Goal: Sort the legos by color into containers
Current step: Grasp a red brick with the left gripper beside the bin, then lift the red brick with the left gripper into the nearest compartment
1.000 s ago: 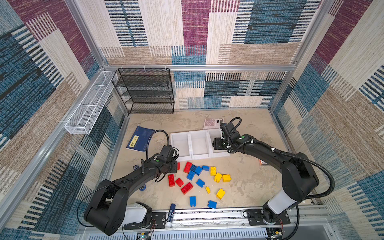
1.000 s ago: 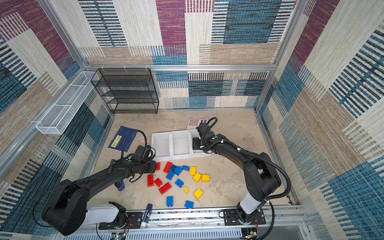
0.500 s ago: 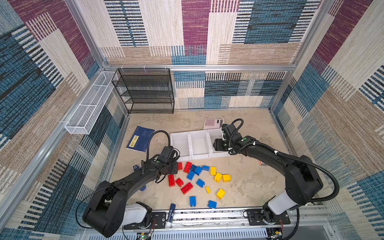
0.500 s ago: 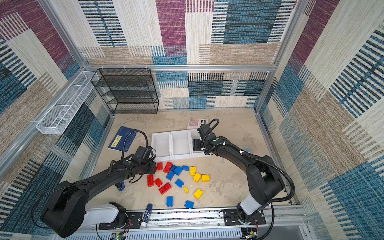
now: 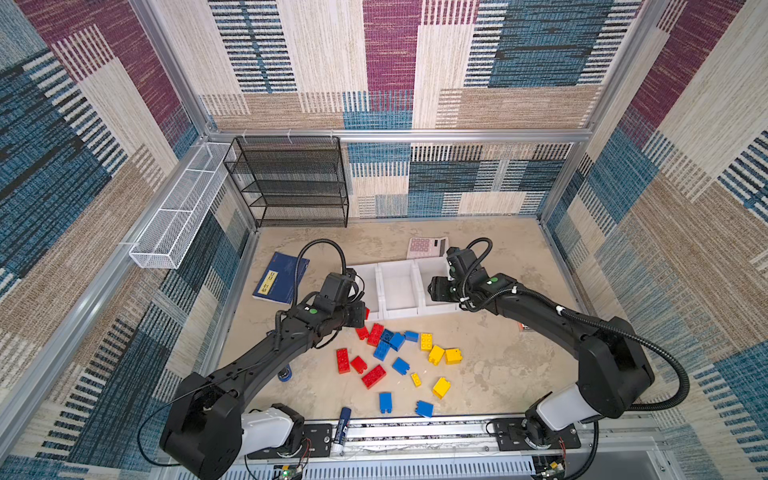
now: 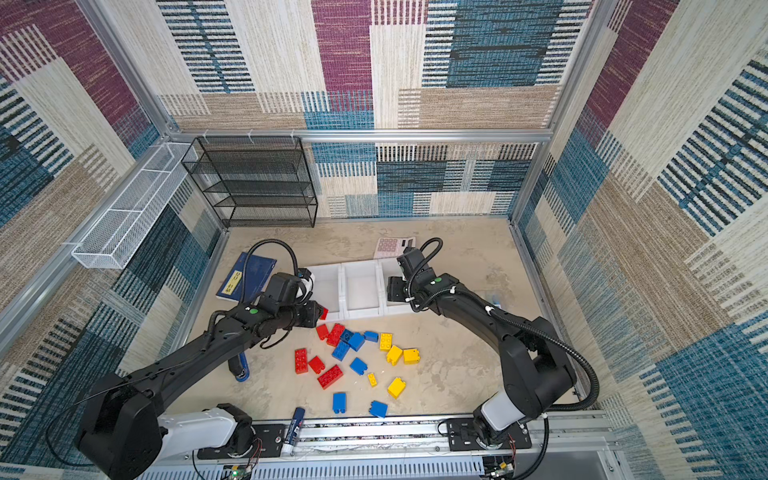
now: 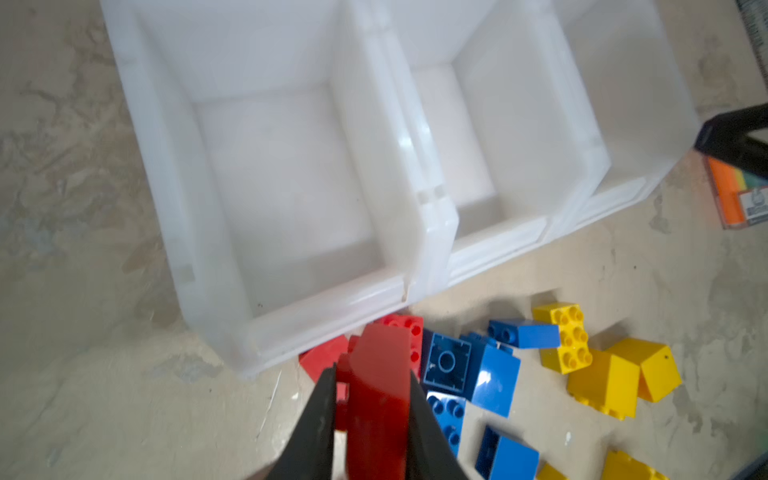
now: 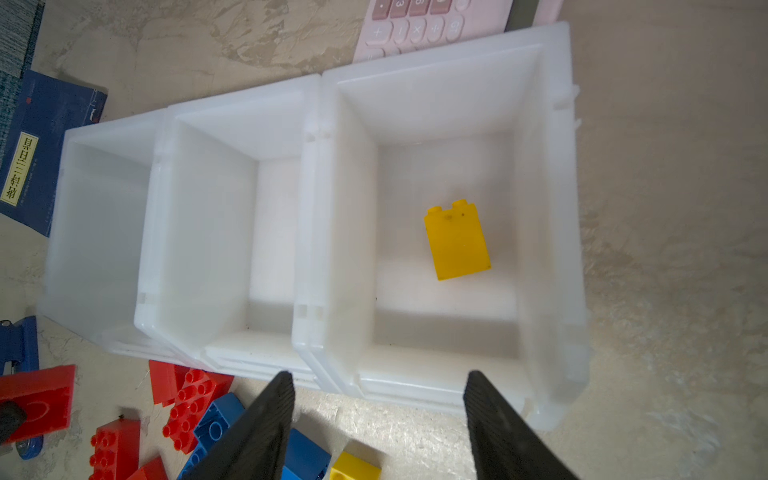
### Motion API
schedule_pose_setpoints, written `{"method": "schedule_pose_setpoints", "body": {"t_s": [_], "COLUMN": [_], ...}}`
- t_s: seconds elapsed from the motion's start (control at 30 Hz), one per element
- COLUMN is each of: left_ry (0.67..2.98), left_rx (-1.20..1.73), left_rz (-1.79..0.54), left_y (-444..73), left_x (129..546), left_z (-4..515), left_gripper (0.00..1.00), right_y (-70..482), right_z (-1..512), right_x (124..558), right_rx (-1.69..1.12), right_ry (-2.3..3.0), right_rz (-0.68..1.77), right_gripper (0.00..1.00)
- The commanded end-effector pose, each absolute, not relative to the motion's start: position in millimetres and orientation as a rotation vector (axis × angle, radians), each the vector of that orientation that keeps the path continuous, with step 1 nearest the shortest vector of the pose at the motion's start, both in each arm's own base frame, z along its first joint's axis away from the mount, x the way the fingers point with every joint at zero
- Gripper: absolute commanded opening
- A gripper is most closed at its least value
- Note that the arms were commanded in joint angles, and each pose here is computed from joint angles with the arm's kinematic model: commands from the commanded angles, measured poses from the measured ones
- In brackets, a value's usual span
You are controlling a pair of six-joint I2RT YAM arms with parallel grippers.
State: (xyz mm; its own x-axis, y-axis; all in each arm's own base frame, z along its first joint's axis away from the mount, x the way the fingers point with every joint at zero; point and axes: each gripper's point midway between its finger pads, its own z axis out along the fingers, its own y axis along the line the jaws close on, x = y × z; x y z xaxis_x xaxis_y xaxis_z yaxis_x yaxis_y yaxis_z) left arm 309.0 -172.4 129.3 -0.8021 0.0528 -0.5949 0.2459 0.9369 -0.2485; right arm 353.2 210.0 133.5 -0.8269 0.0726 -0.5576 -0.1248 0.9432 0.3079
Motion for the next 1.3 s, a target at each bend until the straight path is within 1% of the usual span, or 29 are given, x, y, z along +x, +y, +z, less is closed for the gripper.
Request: {"method": "schedule_pose_setpoints", "body": {"t_s": [0.0,0.2,0.4,0.5,0.67,0.8,1.13,1.27], "left_ry": [2.449,2.505,2.593,2.604,2.606,2.603,2.589,2.571], "left_rx": [0.255,0.264,0.252,0.249,0.234,0.218,0.203,0.183], "left_rz": [-0.372,-0.371,-0.357,-0.365,-0.364,-0.369,-0.345,-0.326], "left_y": [-175.0,-189.6,-195.4,-195.3,-193.3,-191.4,-180.7,-170.9], "left_x": [331.4,362.9,372.3,371.3,368.3,365.1,353.5,344.5], "left_z": [135.1,119.8,93.5,89.5,90.6,92.4,103.2,110.6], "left_gripper": [0.26,0.26,0.26,0.27,0.35,0.39,0.39,0.4], "right_y": [209.4,203.4,196.9,195.5,196.5,197.7,198.5,207.3], "right_z": [145.6,147.6,151.4,151.9,149.2,147.5,144.1,135.9], "right_x": [358.4,352.0,347.5,346.1,345.5,346.1,344.2,334.7], "right_rx": [-0.013,0.001,0.022,0.03,0.031,0.028,0.017,-0.067], "right_ry": [2.46,2.456,2.445,2.44,2.444,2.448,2.459,2.491], "right_rz": [0.455,0.444,0.433,0.434,0.443,0.446,0.442,0.422], "right_gripper": [0.68,0.68,0.68,0.68,0.68,0.68,0.68,0.68]}}
